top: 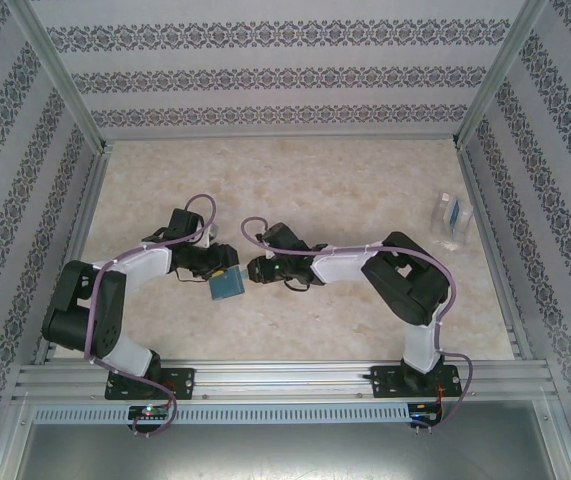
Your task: Put the credit cards into the card holder
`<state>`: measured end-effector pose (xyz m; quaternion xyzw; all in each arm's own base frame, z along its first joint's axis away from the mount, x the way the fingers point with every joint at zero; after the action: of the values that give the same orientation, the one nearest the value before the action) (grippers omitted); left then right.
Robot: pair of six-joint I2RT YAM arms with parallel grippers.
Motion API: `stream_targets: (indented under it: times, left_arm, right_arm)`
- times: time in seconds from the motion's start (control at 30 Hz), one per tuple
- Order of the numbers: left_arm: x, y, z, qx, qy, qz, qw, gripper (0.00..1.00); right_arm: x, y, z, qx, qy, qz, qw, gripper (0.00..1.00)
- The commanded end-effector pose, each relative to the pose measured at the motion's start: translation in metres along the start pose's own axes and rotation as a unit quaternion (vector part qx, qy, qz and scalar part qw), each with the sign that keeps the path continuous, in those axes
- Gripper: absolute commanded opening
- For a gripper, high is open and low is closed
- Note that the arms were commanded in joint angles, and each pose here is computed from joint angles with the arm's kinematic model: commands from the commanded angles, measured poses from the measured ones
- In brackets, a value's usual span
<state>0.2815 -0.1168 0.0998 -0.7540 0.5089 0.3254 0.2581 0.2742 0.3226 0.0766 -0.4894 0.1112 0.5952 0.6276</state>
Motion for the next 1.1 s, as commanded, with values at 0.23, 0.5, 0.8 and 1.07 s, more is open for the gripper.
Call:
stream_targets:
  times: [0.23, 0.5, 0.8, 1.07]
  left_arm:
    - [0.0, -0.005, 0.002, 0.005, -0.03, -0.015, 0.999, 0.49]
    - [0.0, -0.007, 0.003, -0.026, -0.045, -0.014, 0.999, 0.46]
    - [-0.009, -0.008, -0.001, -0.026, -0.056, -0.021, 0.998, 0.43]
    - [-0.046, 0.006, 0.001, -0.049, -0.084, -0.05, 0.994, 0.39]
  right_arm:
    - [-0.015, -0.021, 0.016, 0.039, -0.074, -0.024, 0.996, 0.49]
    - [-0.009, -0.022, 0.009, 0.074, -0.096, -0.017, 0.993, 0.26]
    - [-0.011, -0.024, 0.015, 0.072, -0.121, -0.018, 0.99, 0.06]
    - [-0.008, -0.023, 0.028, 0.057, -0.145, -0.011, 0.988, 0.02]
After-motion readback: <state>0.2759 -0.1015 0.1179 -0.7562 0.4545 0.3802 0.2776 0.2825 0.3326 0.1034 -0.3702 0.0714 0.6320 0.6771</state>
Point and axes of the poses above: each hand's point on the last joint's axis, 136 mm out from that joint toward the fingers, its own x axis out along the fingers, its own z axis along the line the jaws close on, y = z × x, the point moved 7 cm from there along -x, back along the fingers, and after that the axes turned 6 degrees about -x, right-handed, at the moved point
